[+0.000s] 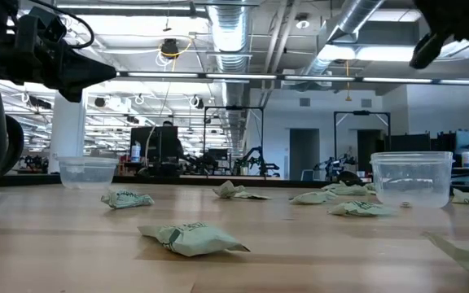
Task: Pick and place Stevia / Truvia into bins
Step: Put the white stevia packet into the square transparent container
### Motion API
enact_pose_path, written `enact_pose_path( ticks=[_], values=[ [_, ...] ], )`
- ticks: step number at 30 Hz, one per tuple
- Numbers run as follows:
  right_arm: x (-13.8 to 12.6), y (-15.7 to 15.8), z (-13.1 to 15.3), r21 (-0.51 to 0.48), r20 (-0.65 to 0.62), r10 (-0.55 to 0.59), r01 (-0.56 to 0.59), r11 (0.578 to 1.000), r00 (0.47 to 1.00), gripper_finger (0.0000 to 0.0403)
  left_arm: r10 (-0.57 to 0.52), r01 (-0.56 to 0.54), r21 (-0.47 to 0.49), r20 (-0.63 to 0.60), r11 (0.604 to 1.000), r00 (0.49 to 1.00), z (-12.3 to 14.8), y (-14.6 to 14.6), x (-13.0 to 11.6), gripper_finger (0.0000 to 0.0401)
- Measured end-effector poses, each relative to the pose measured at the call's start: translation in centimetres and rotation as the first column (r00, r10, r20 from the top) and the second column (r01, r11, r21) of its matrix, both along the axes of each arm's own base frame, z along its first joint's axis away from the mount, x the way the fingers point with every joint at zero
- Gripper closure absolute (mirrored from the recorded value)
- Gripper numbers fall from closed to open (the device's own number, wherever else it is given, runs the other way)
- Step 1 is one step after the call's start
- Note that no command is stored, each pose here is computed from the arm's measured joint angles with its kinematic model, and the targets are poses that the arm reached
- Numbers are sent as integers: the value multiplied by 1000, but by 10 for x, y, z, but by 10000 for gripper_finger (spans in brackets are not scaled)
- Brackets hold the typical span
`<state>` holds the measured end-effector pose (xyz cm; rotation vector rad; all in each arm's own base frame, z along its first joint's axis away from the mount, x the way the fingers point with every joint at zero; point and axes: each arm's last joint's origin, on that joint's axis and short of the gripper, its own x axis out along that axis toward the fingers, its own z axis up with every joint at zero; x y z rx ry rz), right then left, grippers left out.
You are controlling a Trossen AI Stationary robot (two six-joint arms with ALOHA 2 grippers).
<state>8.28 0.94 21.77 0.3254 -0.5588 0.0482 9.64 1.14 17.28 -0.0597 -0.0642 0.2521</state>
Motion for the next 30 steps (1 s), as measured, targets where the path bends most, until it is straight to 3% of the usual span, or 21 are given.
enact_pose_path(
  ticks=[6,12,15,21,26,30],
  values=[
    [-5,-2,18,-27,13,-49,49,998,999,402,-3,3,-23,3,1000,1000,0,0,0,374],
    [2,-4,33,1,-230,-49,50,999,972,402,-8,15,-169,42,986,999,0,0,0,374],
    [8,-6,29,83,-384,-14,50,995,923,402,-8,15,-173,42,985,999,0,0,0,374],
    [20,-5,4,288,-619,118,85,954,777,402,-7,14,-172,43,985,999,0,0,0,374],
    [28,3,-7,466,-665,304,61,883,682,402,4,4,-172,46,985,999,0,0,0,374],
    [32,10,-12,517,-685,373,56,854,626,402,16,-7,-173,47,985,999,0,1,0,374]
  ],
)
